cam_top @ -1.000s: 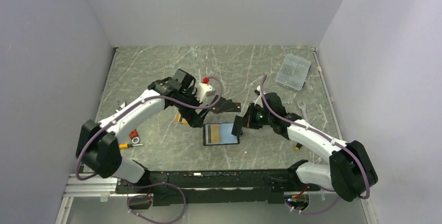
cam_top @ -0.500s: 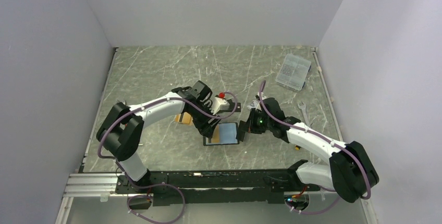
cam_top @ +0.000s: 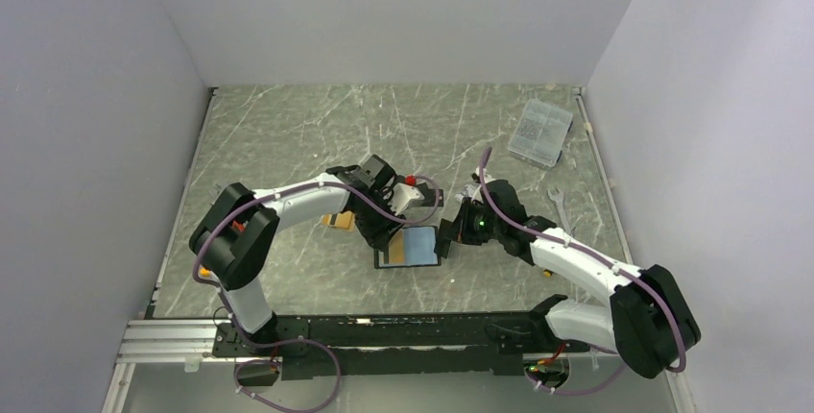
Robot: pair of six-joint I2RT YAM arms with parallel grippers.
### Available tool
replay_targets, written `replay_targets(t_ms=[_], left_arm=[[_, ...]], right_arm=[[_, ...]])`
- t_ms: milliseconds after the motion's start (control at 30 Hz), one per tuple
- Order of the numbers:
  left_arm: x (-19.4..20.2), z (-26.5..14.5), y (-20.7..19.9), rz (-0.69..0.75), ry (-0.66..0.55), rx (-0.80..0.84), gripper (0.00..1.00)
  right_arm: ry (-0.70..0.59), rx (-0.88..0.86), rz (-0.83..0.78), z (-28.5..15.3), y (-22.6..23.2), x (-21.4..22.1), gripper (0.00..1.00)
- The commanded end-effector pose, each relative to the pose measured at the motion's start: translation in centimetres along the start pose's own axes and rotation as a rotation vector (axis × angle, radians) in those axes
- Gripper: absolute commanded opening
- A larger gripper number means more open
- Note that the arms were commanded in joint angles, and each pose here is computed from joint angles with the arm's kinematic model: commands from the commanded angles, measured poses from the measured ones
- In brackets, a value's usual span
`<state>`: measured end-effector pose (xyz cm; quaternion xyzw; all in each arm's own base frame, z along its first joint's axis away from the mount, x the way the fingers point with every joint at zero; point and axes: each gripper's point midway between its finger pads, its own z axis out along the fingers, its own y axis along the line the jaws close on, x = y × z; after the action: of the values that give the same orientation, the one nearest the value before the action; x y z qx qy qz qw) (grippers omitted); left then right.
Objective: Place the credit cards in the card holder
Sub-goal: Insert the credit card into the card holder.
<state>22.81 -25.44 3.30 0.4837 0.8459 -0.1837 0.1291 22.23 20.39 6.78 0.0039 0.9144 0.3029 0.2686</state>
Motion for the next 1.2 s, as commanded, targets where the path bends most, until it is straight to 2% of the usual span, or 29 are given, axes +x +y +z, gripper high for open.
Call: replay_targets(t_ms=[0, 633, 1167], left_arm=[[-0.4, 0.4, 0.7, 0.024, 0.001, -0.054, 0.55], [-0.3, 0.4, 0.3, 0.030, -0.011, -0.049, 0.54], [-0.8, -0.7, 0.5, 0.042, -0.038, -0.070, 0.55]], right_arm=[[-0.038, -0.041, -0.011, 0.0, 1.0, -1.0, 0.00], [0.003, -0.054, 0.029, 1.2, 0.4, 0.4, 0.00], [-0.060, -0.192, 0.072, 0.3, 3.4, -1.1, 0.00]])
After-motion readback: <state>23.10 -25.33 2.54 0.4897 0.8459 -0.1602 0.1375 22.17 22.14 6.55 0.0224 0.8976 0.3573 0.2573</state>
